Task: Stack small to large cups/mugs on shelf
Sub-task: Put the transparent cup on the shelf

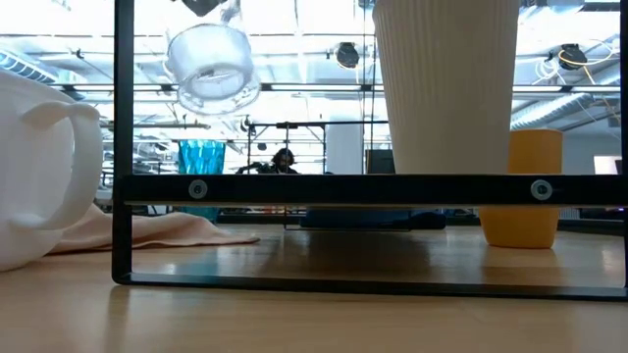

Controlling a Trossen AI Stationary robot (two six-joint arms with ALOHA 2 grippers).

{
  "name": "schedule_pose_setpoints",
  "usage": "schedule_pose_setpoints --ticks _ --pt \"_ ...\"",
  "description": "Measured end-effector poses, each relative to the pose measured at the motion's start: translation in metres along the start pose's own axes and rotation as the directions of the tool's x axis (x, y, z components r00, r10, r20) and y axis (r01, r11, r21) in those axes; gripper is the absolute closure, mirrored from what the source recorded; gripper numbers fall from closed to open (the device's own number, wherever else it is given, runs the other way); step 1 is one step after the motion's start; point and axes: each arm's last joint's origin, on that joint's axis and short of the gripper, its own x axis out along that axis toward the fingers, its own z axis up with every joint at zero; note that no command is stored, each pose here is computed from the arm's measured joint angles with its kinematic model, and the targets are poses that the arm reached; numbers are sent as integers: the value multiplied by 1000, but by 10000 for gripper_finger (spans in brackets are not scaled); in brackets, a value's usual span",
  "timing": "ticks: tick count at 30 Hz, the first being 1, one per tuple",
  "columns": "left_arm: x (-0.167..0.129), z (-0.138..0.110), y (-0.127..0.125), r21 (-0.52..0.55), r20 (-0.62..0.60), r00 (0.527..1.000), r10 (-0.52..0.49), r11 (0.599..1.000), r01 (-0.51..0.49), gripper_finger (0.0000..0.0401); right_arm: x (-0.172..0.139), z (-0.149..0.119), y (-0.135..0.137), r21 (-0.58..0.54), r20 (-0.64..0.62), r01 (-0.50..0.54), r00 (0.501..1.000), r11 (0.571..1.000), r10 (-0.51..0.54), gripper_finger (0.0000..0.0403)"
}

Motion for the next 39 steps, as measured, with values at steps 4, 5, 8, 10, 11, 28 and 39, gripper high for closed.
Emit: schedule_pose_setpoints --ticks 4,5,8,10,11,28,39 --pt "5 4 5 2 18 1000 10 1000 -10 401 0 -5 -1 -16 -48 3 999 1000 -4 342" --pt "6 5 7 4 26 1000 4 1000 -4 401 0 -6 -3 -18 -58 9 998 1000 -10 342" --pt "8 10 9 7 45 999 3 1000 -4 401 2 -8 -8 -2 -76 28 997 1000 -28 342" --pt "12 13 9 4 51 999 -1 1000 1 401 3 -8 -10 3 -76 36 997 999 -35 342" --pt "14 16 10 2 69 998 -5 1000 5 401 3 -8 -10 3 -76 36 996 999 -36 342" --pt "50 26 0 -124 48 996 -81 988 87 401 -44 13 -25 26 -66 -17 998 1000 19 342" --pt "63 26 -8 -41 -1 994 -107 993 107 401 -52 20 -28 83 -19 -13 1000 996 15 342"
